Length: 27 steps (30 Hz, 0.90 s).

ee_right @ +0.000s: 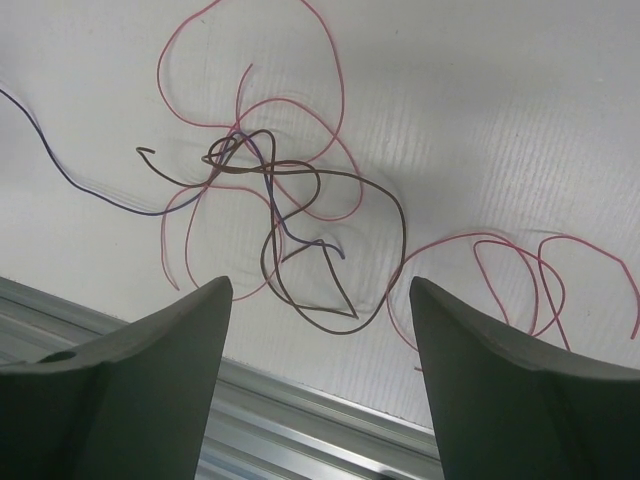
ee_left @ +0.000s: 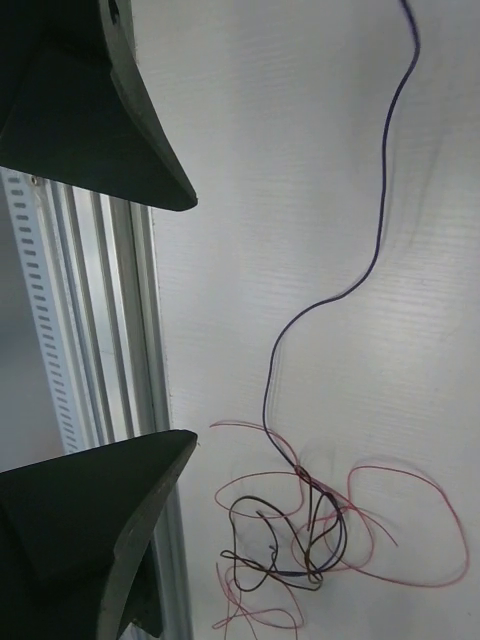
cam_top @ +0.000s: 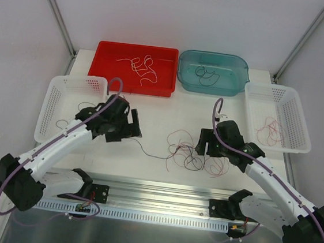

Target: Untangle the cables

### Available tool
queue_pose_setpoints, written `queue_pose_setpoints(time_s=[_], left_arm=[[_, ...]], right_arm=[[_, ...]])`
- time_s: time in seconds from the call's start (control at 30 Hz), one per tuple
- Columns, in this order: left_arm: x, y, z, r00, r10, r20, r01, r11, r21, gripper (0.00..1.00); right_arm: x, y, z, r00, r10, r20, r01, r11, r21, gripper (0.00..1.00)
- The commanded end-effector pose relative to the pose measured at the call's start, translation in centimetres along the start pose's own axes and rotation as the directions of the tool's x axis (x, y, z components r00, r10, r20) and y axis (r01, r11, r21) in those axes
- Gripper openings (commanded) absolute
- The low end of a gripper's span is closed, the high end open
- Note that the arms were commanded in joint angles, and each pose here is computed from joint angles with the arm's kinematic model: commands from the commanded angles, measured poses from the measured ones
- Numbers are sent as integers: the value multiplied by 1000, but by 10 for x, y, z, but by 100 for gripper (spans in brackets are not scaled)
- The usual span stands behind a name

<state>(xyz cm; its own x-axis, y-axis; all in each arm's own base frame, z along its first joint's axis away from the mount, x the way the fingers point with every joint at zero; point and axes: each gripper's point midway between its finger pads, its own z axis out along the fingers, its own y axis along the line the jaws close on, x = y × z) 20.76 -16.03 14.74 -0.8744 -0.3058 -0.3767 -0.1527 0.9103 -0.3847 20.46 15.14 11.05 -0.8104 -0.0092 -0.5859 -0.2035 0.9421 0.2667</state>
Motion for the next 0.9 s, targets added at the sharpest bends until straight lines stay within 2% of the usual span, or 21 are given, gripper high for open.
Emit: queue_pose_setpoints(time_s=[0.0,0.23,0.37,0.7,0.87], left_arm=[[15,-19,25,994,-106,5,106,993,-58,92],[54,-51,76,989,-126,-72,115,984,-135,79],[79,-55,103,975,-177,-131,148,967,-206,74],[93,-50,125,932,-352,-87,311,899,-310,59],[96,-39,131,919,-390,-54,348,870,-350,54]], right_arm=[[-3,2,1,1000,-19,21,19,1000,-2,78],[2,1,4,999,-35,19,35,999,13,82],[8,1,5,999,-35,17,35,999,7,82],[15,-1,8,999,-39,15,39,999,12,82],[14,2,9,999,-46,18,46,999,-2,82]])
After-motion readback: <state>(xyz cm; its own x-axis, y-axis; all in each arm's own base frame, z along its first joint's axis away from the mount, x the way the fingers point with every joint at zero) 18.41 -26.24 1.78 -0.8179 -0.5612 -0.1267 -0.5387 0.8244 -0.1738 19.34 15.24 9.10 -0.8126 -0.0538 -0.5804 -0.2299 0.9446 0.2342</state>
